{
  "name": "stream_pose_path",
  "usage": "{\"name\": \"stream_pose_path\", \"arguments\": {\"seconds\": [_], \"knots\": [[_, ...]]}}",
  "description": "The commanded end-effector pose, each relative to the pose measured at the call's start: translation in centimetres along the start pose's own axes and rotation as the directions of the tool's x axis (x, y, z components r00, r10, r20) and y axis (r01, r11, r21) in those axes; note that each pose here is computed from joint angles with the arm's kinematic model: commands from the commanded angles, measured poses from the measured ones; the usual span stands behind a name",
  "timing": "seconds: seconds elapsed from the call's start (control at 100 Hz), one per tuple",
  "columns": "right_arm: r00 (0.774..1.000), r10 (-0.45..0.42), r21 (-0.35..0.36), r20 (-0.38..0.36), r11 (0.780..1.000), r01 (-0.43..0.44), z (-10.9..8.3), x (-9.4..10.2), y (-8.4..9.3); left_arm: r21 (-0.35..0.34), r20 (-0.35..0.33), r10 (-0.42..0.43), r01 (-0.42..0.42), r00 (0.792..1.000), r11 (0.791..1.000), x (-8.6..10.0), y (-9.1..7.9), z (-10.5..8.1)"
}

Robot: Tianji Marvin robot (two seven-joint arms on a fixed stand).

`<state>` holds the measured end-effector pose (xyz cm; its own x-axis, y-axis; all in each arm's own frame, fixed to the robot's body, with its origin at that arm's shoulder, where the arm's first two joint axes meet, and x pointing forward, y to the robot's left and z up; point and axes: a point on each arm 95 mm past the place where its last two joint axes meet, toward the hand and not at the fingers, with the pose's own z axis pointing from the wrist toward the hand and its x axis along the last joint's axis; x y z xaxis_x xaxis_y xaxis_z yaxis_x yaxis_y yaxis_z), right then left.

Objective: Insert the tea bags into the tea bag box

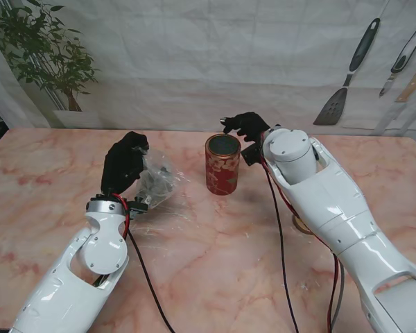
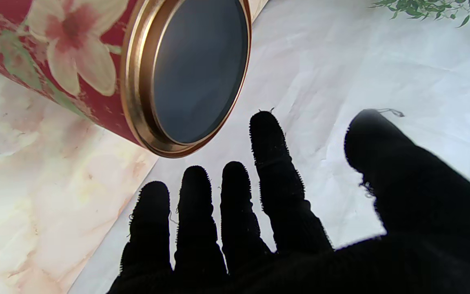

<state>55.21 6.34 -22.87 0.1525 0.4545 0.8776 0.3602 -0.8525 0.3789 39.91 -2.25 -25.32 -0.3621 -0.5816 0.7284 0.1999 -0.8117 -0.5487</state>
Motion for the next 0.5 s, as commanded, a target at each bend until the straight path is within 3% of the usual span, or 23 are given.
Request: {"name": "stream_pose_path", "arguments": {"seconds": [0.0, 0.26, 0.49], "knots": [[1.000, -0.003, 0.009, -0.027, 1.000, 0.003, -0.6, 0.0, -0.1, -0.002, -0.004, 0.005, -0.005, 1.000, 1.000, 0.2, -0.1, 0.4], [0.995, -0.012, -0.047, -0.098, 0.999, 0.007, -2.9, -0.9, 0.8, -0.006, 0.020, 0.034, -0.034, 0.999, 0.999, -0.2, -0.7, 0.7], [0.987, -0.053, -0.037, -0.153, 0.998, 0.048, -6.2, -2.8, 2.2, -0.005, 0.039, 0.050, -0.050, 0.998, 0.999, -0.6, -1.0, 0.8]]}}
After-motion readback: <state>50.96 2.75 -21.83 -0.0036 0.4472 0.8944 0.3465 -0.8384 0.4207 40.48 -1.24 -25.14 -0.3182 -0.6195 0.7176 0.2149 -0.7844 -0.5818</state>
